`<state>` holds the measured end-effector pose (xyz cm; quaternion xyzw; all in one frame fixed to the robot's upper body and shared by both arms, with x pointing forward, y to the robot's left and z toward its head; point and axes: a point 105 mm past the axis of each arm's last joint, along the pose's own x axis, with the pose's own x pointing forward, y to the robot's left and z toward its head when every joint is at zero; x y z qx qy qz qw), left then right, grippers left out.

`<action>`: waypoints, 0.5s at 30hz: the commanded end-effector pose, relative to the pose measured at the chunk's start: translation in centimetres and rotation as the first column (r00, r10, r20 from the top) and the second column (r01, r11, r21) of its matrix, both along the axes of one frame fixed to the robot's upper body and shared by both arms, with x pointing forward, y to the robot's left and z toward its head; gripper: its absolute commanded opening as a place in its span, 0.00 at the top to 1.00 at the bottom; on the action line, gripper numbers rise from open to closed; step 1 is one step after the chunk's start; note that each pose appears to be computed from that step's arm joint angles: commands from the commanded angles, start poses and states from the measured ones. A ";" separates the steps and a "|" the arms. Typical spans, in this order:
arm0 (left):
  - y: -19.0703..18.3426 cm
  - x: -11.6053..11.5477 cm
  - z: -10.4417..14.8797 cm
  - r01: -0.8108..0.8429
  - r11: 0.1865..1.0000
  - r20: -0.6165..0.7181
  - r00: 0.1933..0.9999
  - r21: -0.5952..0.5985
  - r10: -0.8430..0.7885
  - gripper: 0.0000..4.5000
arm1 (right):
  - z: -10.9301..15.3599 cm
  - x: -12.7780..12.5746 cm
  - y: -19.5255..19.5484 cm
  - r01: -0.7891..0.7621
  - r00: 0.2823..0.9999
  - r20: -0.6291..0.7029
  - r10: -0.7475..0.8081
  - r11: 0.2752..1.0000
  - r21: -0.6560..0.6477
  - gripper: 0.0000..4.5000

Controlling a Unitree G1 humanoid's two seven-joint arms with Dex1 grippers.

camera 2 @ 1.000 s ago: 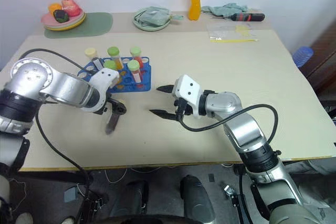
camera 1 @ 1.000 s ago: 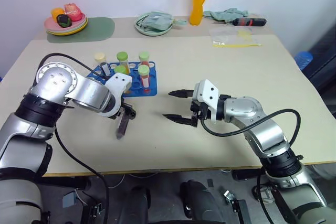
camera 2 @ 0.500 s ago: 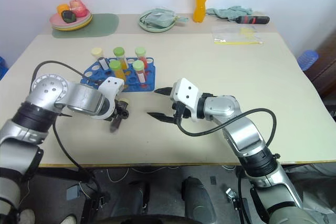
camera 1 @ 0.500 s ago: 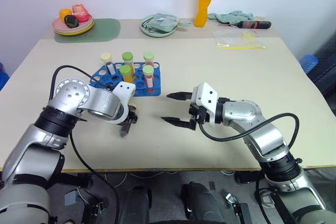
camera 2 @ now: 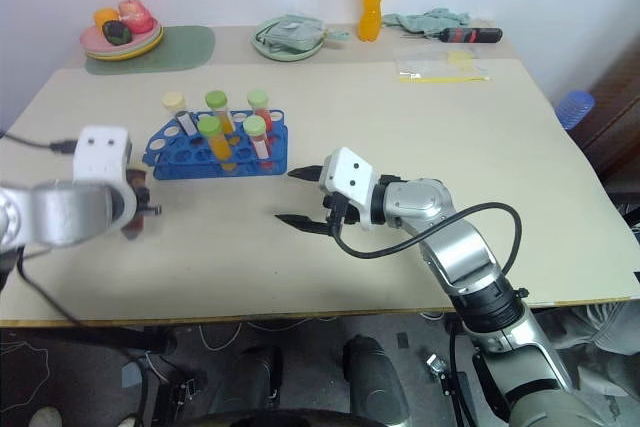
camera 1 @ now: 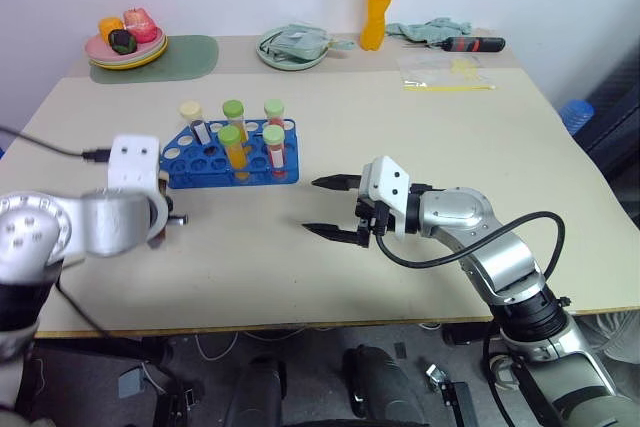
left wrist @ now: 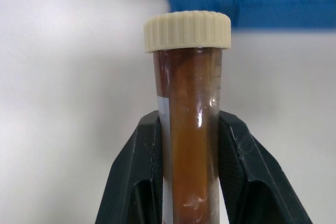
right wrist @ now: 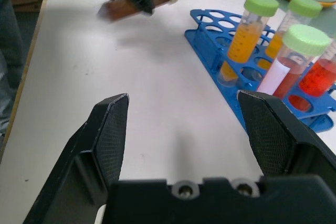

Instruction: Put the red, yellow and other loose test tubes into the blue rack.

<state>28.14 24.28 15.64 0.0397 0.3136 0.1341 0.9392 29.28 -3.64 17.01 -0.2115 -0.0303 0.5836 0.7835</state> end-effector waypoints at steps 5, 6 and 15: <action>1.8 3.0 8.6 -0.120 0.978 0.668 0.744 0.170 -0.025 0.82 | 1.6 0.1 1.6 -0.040 0.999 0.037 0.038 0.997 0.061 0.19; 1.6 3.6 8.8 -0.121 0.975 0.706 0.707 0.187 -0.047 0.82 | 1.7 0.1 1.9 -0.044 0.998 0.036 0.042 0.996 0.071 0.19; -2.0 8.2 7.2 -0.037 0.957 0.854 0.461 0.288 -0.239 0.82 | 2.8 0.9 3.9 0.000 1.000 0.018 -0.003 0.985 0.174 0.19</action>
